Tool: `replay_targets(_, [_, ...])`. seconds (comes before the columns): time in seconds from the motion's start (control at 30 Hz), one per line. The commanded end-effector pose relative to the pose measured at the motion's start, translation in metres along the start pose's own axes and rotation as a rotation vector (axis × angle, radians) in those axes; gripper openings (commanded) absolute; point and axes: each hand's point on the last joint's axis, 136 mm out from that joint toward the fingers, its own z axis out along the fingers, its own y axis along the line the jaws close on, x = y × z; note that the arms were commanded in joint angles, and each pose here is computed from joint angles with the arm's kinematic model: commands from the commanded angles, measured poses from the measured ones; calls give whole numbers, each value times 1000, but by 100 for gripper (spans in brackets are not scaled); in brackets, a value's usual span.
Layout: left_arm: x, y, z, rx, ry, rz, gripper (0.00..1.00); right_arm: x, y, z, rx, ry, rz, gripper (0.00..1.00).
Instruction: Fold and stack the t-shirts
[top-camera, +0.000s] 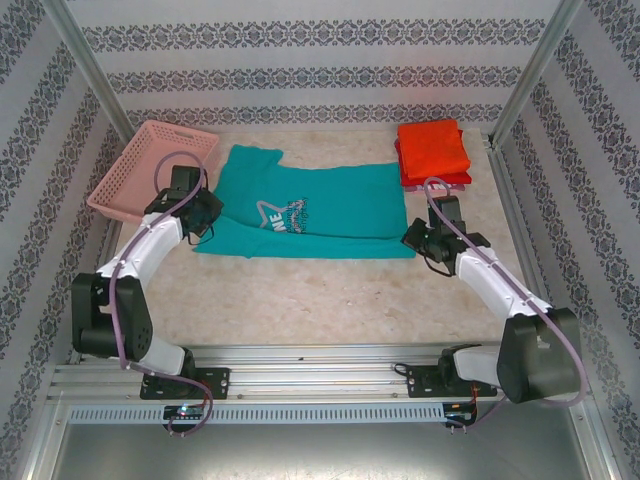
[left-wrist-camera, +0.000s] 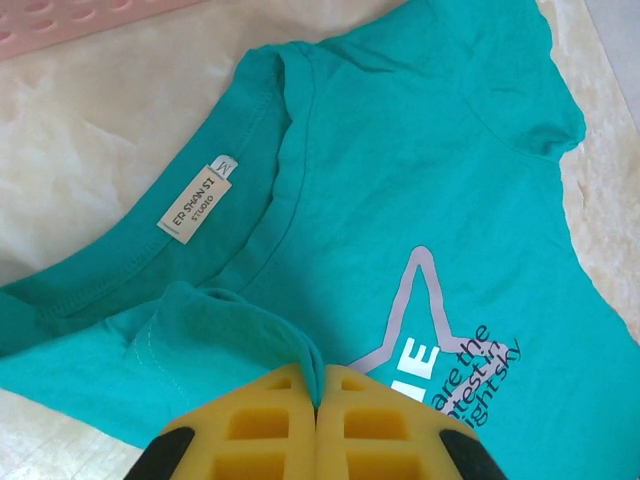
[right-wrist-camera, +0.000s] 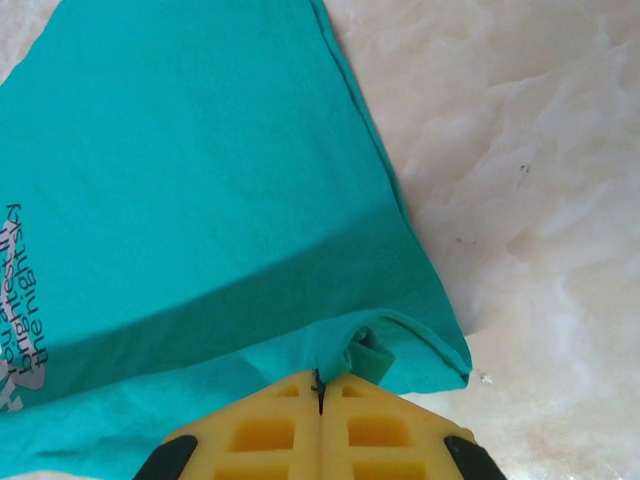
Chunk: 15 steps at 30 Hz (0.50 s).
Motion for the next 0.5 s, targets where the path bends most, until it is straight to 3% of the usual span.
replay_targets(0.0, [-6, -4, 1, -8, 8, 37, 0, -17, 9, 0, -13, -33, -25, 0])
replay_targets(0.47, [-18, -23, 24, -1, 25, 35, 0, -39, 7, 33, 33, -34, -25, 0])
